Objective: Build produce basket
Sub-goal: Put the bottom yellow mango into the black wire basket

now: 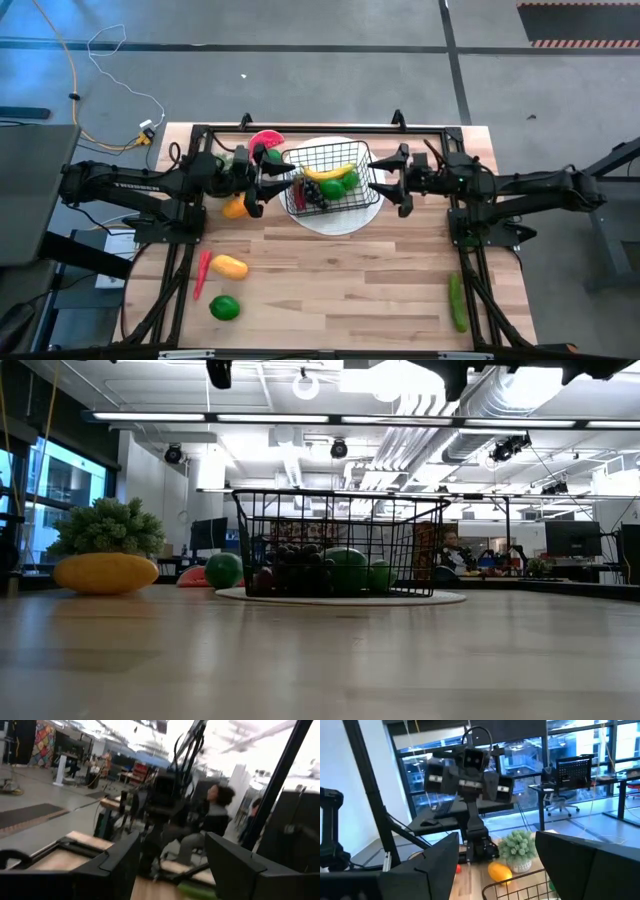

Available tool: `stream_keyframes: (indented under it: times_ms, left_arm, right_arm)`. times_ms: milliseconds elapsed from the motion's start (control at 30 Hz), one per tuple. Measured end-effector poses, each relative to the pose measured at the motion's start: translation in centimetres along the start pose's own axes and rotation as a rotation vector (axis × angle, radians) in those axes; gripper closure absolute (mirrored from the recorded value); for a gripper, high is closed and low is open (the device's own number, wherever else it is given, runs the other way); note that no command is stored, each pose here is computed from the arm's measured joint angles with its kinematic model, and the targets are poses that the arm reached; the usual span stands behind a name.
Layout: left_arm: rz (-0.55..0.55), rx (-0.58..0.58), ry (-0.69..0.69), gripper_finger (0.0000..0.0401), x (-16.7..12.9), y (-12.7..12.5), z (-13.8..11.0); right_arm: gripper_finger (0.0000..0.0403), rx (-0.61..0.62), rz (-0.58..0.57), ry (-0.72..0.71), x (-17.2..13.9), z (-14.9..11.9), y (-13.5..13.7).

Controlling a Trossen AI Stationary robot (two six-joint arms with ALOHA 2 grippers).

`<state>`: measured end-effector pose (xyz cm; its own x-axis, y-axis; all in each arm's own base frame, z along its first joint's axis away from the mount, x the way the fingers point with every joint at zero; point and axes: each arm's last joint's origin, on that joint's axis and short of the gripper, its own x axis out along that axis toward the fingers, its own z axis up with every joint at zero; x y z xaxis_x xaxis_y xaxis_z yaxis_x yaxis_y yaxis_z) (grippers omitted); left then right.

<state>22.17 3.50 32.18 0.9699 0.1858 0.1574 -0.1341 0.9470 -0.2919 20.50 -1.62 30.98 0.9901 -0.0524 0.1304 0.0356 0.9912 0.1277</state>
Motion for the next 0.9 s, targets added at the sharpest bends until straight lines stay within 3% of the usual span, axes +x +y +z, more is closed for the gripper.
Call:
stream_keyframes:
  times_ms: [233,900]
  left_arm:
    - [0.022,0.020,0.077,0.0190,-0.03,0.22,-0.74]
    - [0.023,0.020,0.079,0.0190,-0.03,0.22,-0.76]
  right_arm:
    - [0.0158,0.001,0.010,0.085,0.06,-0.10,0.02]
    - [0.0158,0.003,0.010,0.082,0.06,-0.03,0.02]
